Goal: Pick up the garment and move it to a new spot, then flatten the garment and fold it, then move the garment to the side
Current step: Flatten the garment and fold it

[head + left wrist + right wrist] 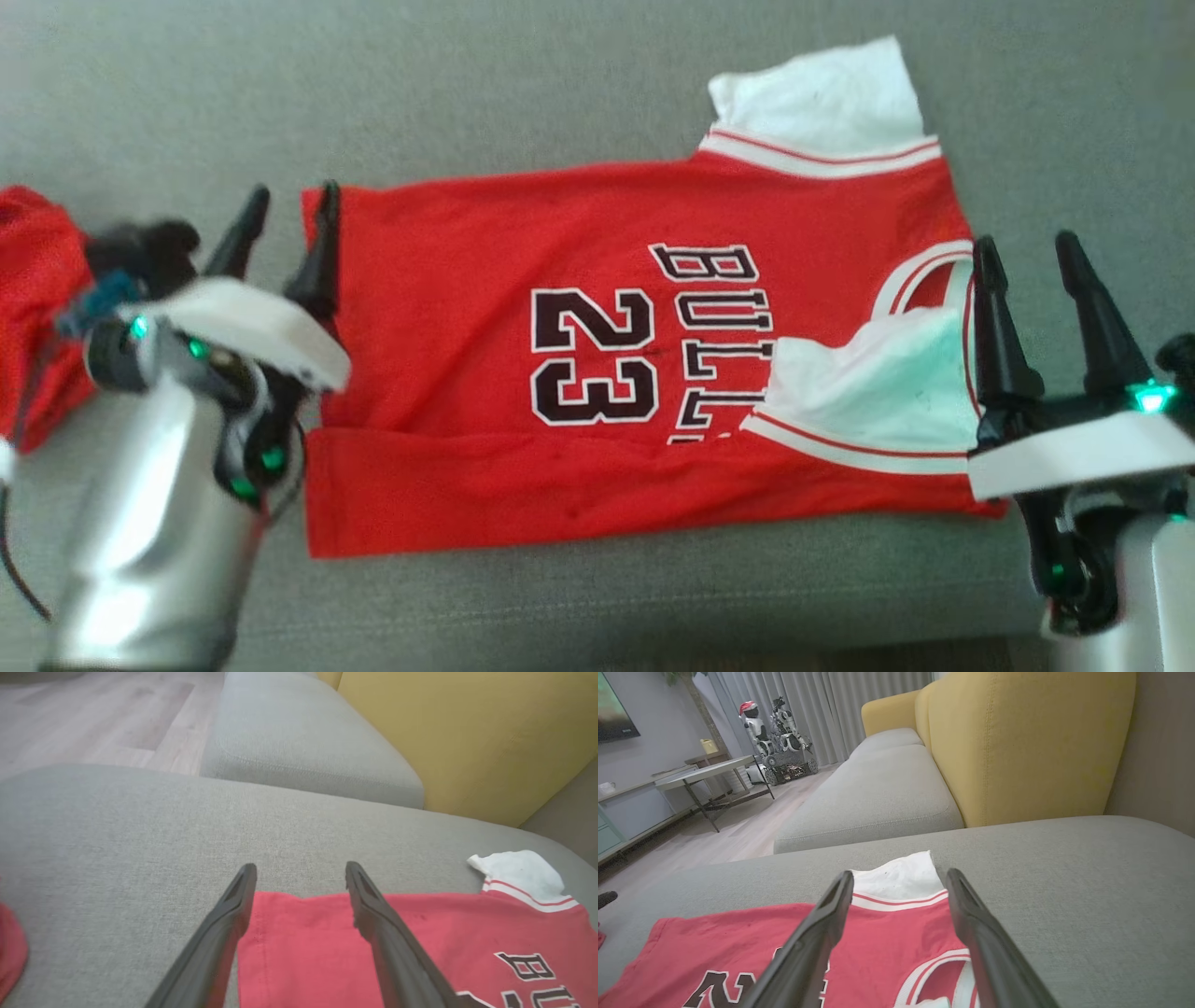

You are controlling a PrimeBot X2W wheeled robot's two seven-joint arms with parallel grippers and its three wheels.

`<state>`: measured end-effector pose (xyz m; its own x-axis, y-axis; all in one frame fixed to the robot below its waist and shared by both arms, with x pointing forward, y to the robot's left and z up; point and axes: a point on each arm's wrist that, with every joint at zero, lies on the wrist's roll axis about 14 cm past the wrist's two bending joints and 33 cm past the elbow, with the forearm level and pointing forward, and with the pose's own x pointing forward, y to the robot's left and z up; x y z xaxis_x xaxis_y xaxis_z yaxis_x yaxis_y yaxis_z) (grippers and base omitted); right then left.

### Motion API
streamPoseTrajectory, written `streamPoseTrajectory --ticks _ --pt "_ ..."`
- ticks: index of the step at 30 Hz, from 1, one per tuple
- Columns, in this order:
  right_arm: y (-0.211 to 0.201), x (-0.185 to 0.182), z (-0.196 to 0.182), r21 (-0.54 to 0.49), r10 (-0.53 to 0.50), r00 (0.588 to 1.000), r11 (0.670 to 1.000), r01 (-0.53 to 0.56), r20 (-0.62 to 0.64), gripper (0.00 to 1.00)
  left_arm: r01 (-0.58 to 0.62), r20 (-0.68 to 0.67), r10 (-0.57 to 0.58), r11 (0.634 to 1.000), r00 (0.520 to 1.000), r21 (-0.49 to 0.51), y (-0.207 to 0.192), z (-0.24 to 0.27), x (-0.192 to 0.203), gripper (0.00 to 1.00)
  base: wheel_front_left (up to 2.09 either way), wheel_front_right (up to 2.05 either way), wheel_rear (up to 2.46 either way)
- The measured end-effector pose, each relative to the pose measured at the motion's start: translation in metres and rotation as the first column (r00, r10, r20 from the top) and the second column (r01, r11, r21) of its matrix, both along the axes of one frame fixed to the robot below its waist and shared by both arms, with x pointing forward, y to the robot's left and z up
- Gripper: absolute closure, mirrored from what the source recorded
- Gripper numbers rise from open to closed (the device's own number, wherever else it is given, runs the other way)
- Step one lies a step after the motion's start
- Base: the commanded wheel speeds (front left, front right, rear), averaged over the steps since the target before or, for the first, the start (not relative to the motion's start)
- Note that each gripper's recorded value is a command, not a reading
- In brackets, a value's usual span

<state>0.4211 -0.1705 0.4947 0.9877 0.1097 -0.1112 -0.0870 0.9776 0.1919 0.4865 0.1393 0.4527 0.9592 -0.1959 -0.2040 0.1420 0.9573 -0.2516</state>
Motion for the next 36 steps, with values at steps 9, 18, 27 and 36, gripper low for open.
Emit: streamPoseTrajectory --ticks 9,18,27,36 --pt "-0.004 0.012 -0.036 0.018 -0.016 0.997 1.000 0.018 -0.081 0.00 0.022 -0.238 -0.026 1.000 0.971 -0.020 0.003 -0.078 0.028 0.00 0.00 0.00 0.00" --pt "-0.010 0.016 -0.040 0.042 -0.037 0.996 0.998 0.041 -0.086 0.00 0.022 -0.294 -0.033 0.999 0.955 -0.041 -0.001 -0.092 0.033 1.00 0.00 0.00 0.00" --pt "-0.037 0.056 -0.023 0.008 -0.074 0.997 0.997 0.075 -0.026 0.00 0.028 -0.259 -0.034 0.999 0.965 -0.029 -0.001 -0.090 0.035 1.00 0.00 0.00 0.00" --pt "-0.029 0.155 -0.012 -0.004 -0.007 0.998 1.000 0.007 -0.067 0.00 0.032 -0.215 -0.039 0.999 0.976 -0.034 -0.009 -0.079 0.049 1.00 0.00 0.00 0.00"
